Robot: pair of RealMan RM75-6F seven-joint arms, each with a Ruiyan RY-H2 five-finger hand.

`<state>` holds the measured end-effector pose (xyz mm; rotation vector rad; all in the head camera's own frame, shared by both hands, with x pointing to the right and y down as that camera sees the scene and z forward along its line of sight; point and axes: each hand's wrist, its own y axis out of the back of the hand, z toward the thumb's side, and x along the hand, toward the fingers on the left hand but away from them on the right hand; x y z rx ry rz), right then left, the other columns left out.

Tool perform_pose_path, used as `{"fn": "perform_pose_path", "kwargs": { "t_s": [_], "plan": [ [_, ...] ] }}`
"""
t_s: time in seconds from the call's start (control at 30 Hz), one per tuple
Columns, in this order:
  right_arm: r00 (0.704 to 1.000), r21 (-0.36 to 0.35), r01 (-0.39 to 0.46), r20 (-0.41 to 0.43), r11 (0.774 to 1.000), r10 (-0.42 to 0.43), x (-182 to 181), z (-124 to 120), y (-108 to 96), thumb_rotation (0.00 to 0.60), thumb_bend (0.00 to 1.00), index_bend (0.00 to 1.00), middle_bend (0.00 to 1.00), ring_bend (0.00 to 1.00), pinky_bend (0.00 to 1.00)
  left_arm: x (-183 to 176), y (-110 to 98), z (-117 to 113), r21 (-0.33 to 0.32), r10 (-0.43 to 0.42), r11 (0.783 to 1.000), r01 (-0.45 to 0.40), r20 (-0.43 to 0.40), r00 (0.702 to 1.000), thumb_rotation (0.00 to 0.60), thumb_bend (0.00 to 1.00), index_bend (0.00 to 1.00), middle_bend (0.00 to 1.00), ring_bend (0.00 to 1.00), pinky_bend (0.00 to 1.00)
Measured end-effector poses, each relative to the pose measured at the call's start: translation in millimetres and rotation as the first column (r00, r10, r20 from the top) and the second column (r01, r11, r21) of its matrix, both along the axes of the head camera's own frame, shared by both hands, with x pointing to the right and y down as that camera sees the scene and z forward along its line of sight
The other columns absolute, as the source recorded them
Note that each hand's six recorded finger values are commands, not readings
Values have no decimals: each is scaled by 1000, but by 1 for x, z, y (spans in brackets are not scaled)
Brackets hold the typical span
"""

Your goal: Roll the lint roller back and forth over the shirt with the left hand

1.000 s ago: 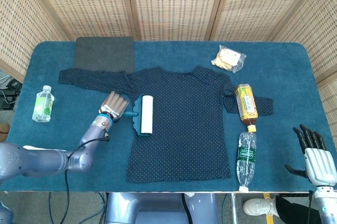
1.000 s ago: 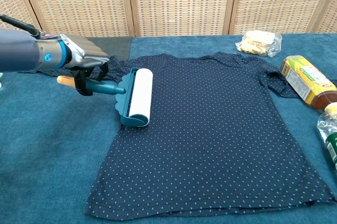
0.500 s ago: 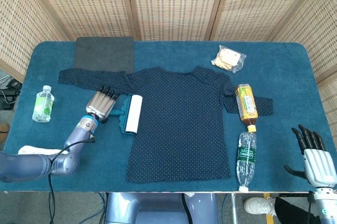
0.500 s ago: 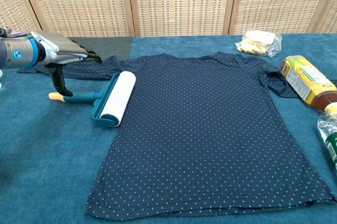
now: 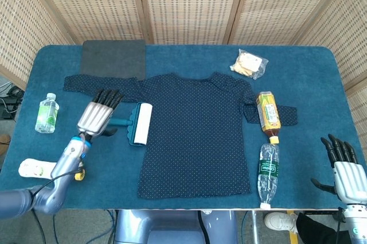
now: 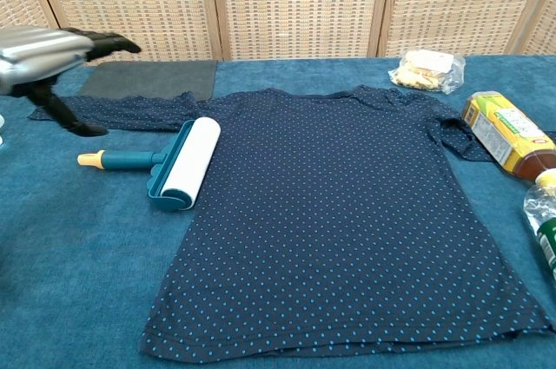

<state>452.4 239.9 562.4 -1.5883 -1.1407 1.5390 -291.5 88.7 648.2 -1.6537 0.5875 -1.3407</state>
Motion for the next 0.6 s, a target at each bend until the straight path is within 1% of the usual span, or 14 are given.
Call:
{"fn": "perform_pose_path", "kwargs": {
  "t_s": [0.07, 0.13, 0.23, 0.37, 0.57, 0.6],
  "plan": [
    [1000, 7, 0, -3, 1000, 0, 0, -1, -1, 600, 92, 0, 0, 0, 0, -13, 16, -10, 31, -29, 999, 31, -48, 998, 600, 214, 0, 0, 0, 0],
    [1000, 16, 1, -5, 1000, -1, 0, -3, -1, 600, 92, 0, 0, 0, 0, -27, 33, -18, 46, -66, 996, 70, -85, 994, 600, 199, 0, 0, 0, 0],
    [1000, 28, 4, -7, 1000, -3, -1, -6, -2, 600, 92, 0, 0, 0, 0, -46, 57, -24, 40, -113, 992, 118, -107, 988, 600, 193, 0, 0, 0, 0],
    [1000, 42, 5, -7, 999, -4, -1, -9, -3, 600, 92, 0, 0, 0, 0, -66, 82, -27, 22, -147, 989, 149, -81, 986, 600, 195, 0, 0, 0, 0],
    [1000, 66, 3, -6, 998, -2, -1, -15, -6, 600, 92, 0, 0, 0, 0, -101, 118, -37, 21, -192, 981, 192, -16, 981, 600, 203, 0, 0, 0, 0],
    [1000, 68, 3, -4, 998, -3, -1, -15, -6, 600, 92, 0, 0, 0, 0, -104, 121, -38, 22, -194, 981, 194, -12, 981, 600, 205, 0, 0, 0, 0]
  ]
}}
